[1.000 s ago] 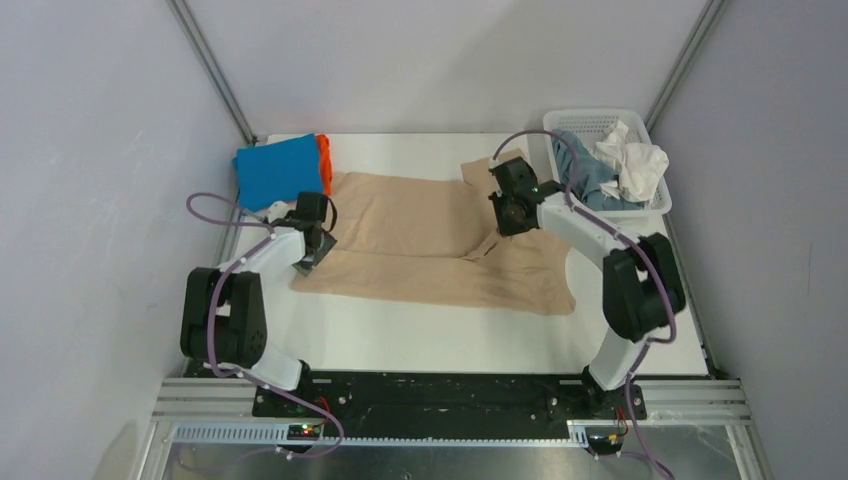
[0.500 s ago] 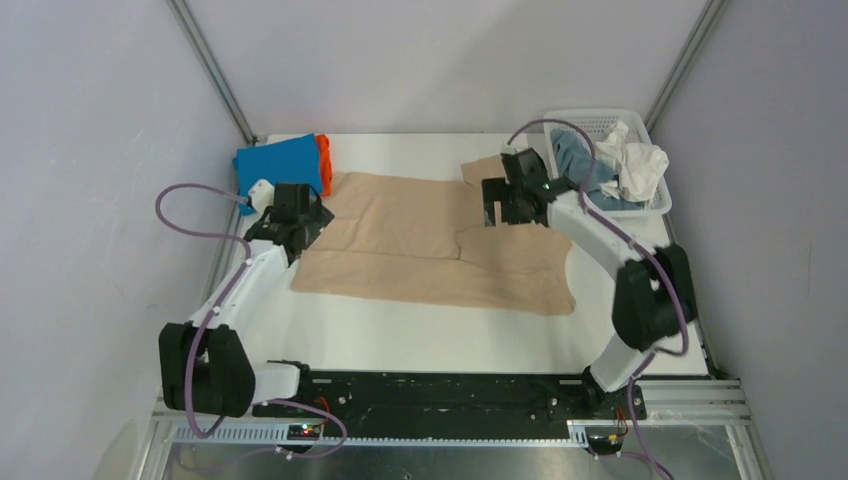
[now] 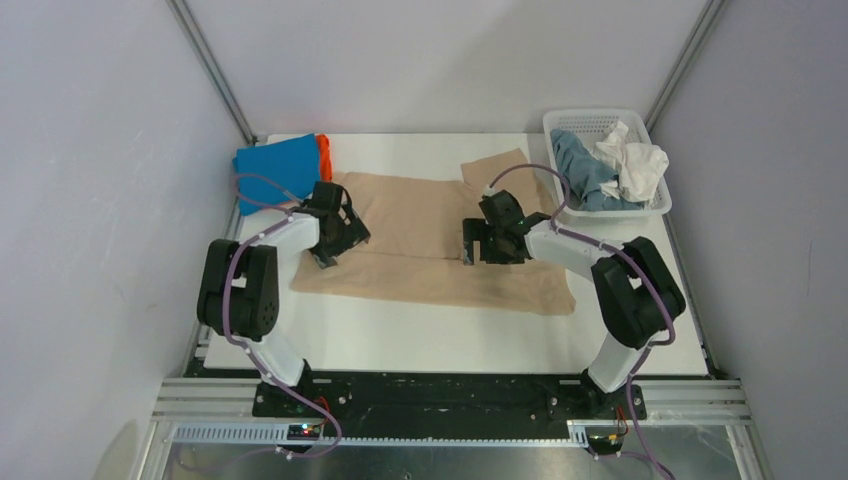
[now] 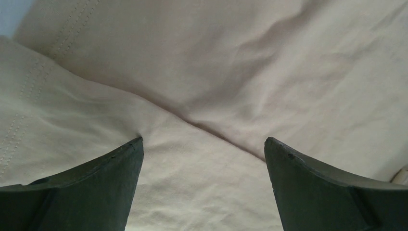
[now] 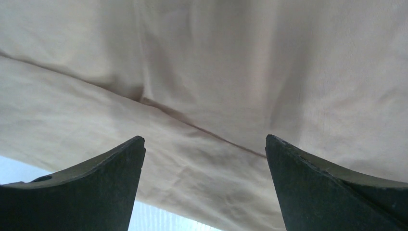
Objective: Fold and stack the t-shirts
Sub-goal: Fold the flattened tshirt in 1/3 of the way
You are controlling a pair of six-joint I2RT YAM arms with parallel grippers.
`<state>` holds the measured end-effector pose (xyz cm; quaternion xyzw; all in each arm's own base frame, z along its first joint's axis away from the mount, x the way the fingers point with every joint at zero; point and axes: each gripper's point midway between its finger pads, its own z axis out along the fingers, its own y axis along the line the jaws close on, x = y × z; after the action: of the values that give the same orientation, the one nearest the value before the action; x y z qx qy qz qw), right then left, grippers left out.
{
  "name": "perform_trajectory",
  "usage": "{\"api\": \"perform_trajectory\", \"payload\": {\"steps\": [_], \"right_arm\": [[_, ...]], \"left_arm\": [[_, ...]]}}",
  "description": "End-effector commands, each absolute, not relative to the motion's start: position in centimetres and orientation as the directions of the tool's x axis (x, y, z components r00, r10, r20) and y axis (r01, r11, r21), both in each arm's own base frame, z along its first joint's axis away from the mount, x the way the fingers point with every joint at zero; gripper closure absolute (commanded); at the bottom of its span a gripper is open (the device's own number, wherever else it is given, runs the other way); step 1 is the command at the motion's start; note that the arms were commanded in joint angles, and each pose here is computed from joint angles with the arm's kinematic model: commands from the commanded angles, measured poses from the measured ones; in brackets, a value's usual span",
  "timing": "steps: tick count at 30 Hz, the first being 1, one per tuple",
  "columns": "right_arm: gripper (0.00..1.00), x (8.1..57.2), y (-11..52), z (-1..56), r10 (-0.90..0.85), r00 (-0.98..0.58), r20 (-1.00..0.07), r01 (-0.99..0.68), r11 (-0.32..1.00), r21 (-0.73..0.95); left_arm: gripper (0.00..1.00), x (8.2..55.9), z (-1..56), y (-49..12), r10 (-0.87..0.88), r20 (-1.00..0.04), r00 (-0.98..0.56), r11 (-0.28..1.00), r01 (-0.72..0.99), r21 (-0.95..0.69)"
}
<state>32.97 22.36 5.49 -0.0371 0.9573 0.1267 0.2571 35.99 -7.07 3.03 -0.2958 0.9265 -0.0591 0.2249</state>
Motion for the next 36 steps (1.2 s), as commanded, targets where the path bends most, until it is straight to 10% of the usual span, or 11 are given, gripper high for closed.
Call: {"api": "perform_trajectory", "payload": {"steps": [1, 18, 36], "right_arm": [[0.00, 32.1, 22.1, 3.5, 0.042, -0.876, -0.480, -0.078, 0.971, 0.227], [0.00, 18.8, 18.1, 0.9, -0.034, -0.896, -0.442, -0.055, 0.998, 0.034], [0.00, 17.6, 16.9, 2.6, -0.043, -0.855, -0.517, -0.097, 0.992, 0.077]], "left_arm": [[0.00, 34.6, 2.4, -7.0, -0.564, -0.378, -0.734, 0.826, -0.513, -0.234], [0.00, 18.9, -1.6, -7.3, -0.612, -0.327, -0.720, 0.791, -0.563, -0.242], [0.00, 15.6, 0.0, -6.6, -0.697, -0.348, -0.627, 0.716, -0.590, -0.373]]}}
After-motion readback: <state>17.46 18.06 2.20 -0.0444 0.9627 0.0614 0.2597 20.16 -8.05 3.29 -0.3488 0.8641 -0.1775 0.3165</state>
